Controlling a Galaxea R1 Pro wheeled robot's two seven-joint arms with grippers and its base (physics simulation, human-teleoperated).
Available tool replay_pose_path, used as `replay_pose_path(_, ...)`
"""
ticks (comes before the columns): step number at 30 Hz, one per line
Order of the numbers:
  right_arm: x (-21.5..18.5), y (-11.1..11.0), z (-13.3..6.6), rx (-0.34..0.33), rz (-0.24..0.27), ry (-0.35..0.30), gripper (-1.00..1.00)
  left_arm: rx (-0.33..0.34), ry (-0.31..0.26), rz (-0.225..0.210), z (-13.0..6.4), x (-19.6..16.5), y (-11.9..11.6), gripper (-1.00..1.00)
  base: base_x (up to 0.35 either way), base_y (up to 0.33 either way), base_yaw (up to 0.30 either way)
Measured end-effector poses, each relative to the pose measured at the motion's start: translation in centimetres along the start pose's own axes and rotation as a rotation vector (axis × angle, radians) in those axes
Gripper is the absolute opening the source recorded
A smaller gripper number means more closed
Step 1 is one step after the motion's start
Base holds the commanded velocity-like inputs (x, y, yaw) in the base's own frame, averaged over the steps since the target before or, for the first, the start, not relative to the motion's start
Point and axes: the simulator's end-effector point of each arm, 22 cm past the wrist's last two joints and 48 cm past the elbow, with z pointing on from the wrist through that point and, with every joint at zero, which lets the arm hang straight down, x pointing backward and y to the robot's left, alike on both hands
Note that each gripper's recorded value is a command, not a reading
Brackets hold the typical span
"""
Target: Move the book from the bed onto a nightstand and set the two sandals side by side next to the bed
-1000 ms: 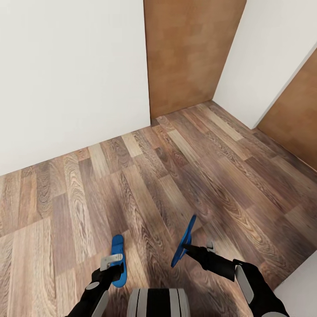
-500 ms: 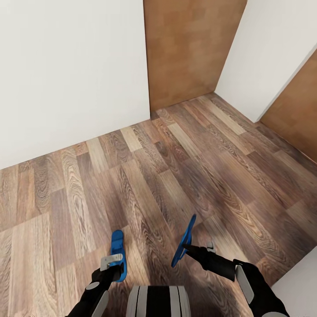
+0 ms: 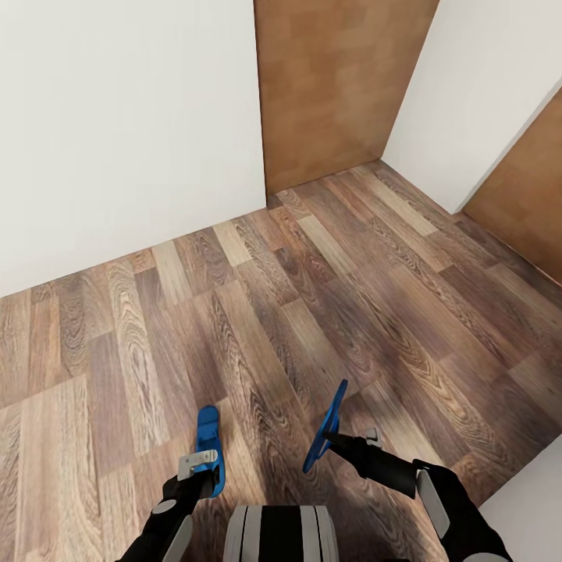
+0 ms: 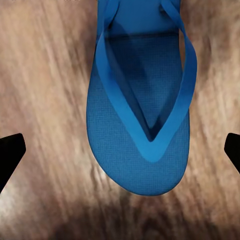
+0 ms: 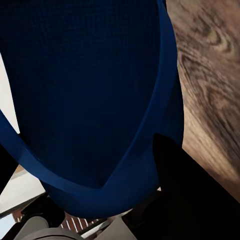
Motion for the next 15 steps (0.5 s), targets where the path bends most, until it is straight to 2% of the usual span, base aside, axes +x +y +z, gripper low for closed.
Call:
replay_pose_path(8,0.03,0.04,0.05,-0.001,0.0,0.0,-1.0,0.0,0.001,0.0,0.0,0.02,0.0,1.0,0.0,0.0,0.0)
replay_pose_path(15,0.39,-0.92,0.22,0.008,0.018,0.006,-1.0,-0.005,0.02,0.002,0.46,0.95,0.18,1.0,0.0,0.0,0.0)
